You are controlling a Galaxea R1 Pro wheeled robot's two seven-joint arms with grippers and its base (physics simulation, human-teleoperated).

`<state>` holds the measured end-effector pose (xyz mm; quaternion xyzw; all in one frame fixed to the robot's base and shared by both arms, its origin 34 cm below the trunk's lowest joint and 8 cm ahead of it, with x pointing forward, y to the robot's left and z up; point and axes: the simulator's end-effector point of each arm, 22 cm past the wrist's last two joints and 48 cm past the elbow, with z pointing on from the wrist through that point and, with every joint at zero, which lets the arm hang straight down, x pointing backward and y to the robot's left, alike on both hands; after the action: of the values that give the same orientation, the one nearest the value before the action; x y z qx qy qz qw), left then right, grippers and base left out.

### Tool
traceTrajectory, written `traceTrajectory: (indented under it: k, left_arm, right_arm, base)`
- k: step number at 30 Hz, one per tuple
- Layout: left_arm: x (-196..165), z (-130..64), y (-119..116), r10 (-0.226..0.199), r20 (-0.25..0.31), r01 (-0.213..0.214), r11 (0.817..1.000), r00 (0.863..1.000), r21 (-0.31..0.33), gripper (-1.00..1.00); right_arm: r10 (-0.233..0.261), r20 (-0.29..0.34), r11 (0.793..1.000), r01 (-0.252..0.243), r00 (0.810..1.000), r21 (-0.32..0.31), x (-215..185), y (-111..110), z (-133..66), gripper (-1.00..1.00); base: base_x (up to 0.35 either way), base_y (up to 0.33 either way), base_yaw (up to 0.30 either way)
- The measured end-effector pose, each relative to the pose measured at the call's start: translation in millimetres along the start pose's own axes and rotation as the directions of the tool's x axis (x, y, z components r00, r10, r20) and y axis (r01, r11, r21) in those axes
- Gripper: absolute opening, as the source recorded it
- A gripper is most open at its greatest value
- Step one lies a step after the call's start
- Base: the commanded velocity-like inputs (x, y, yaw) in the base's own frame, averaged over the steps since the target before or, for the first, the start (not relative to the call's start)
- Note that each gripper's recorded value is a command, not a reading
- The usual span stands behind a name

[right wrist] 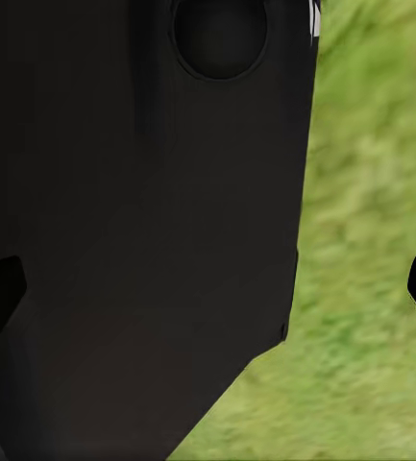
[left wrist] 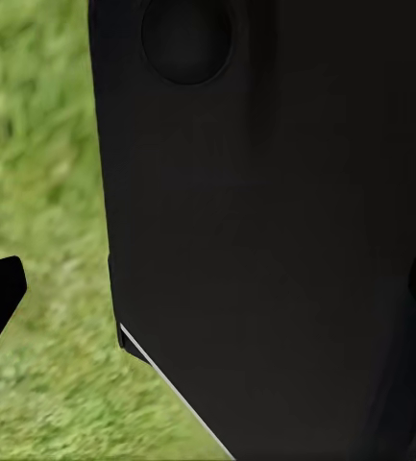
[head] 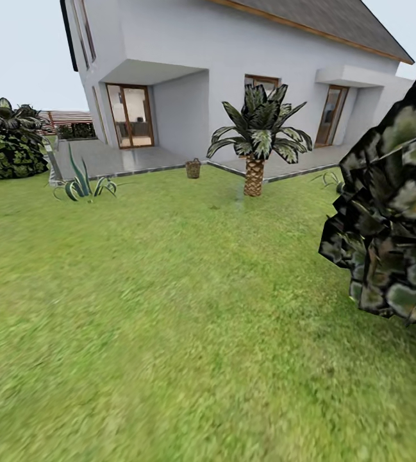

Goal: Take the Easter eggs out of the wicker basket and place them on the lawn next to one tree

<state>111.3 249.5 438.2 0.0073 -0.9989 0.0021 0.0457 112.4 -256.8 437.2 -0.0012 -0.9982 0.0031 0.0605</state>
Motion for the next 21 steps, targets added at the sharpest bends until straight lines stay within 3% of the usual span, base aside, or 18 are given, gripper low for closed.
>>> traceTrajectory:
  k: [21]
  left_arm:
    - [0.0, 0.0, 0.0, 0.000, 0.000, 0.000, 1.000, 1.000, 0.000, 1.00]
  right_arm:
    - [-0.001, 0.000, 1.000, 0.001, 1.000, 0.000, 0.0, 0.0, 0.0, 1.00]
  base:
    - [0.323, 0.073, 0.000]
